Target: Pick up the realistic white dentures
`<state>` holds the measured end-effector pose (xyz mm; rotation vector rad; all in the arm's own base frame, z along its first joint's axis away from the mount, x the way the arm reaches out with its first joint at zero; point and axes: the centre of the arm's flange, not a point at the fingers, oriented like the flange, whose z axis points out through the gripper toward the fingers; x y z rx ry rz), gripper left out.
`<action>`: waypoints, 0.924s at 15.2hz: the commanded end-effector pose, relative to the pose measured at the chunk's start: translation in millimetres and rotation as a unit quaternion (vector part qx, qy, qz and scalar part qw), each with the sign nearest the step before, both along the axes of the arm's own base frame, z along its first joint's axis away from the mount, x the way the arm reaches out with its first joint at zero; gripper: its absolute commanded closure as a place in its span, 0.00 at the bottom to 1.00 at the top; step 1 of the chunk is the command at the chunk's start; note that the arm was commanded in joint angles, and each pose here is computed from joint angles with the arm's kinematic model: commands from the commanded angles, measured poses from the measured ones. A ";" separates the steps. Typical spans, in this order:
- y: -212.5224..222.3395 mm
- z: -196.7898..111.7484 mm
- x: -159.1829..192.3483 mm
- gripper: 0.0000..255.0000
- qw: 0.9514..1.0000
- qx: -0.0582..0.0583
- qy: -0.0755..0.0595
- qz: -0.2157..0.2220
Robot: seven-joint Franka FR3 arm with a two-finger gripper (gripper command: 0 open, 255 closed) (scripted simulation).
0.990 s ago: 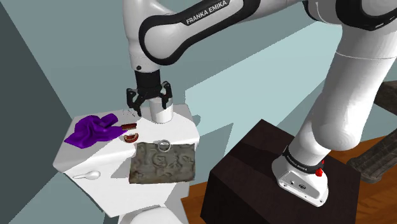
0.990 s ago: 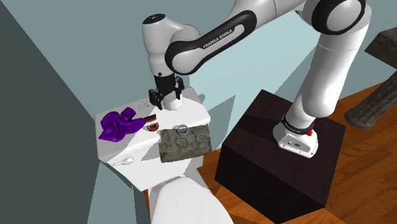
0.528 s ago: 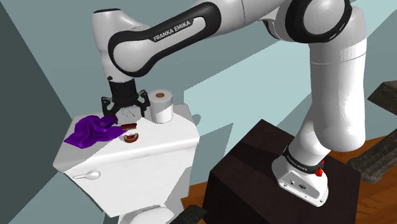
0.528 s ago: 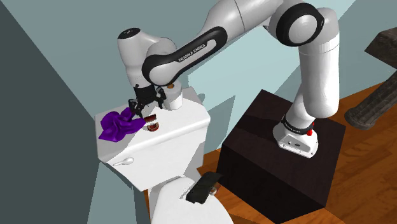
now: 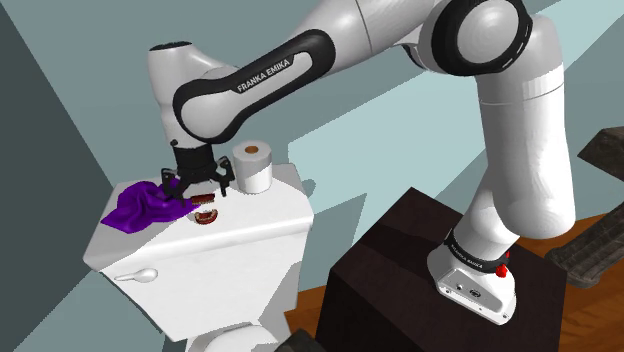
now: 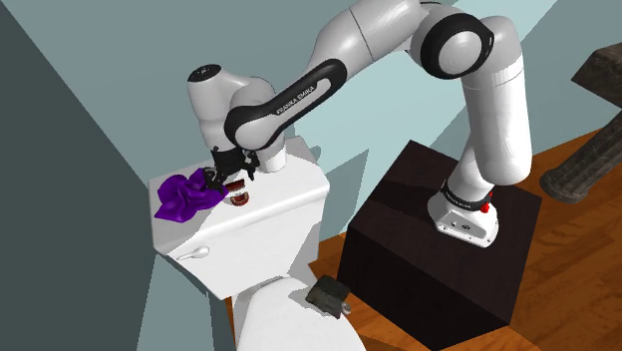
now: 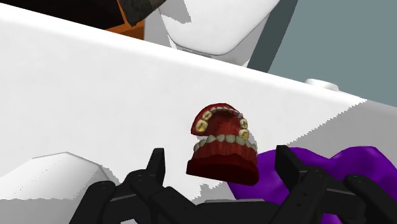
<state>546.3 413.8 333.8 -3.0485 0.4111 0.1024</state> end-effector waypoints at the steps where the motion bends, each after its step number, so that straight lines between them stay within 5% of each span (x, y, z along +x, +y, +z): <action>1: 1.3 -3.2 0.0 0.00 1.000 0.000 0.000 0.000; 2: 1.3 -3.2 0.5 1.00 1.000 0.000 0.000 0.000; 14: 1.3 12.7 0.0 1.00 1.000 0.000 0.000 0.000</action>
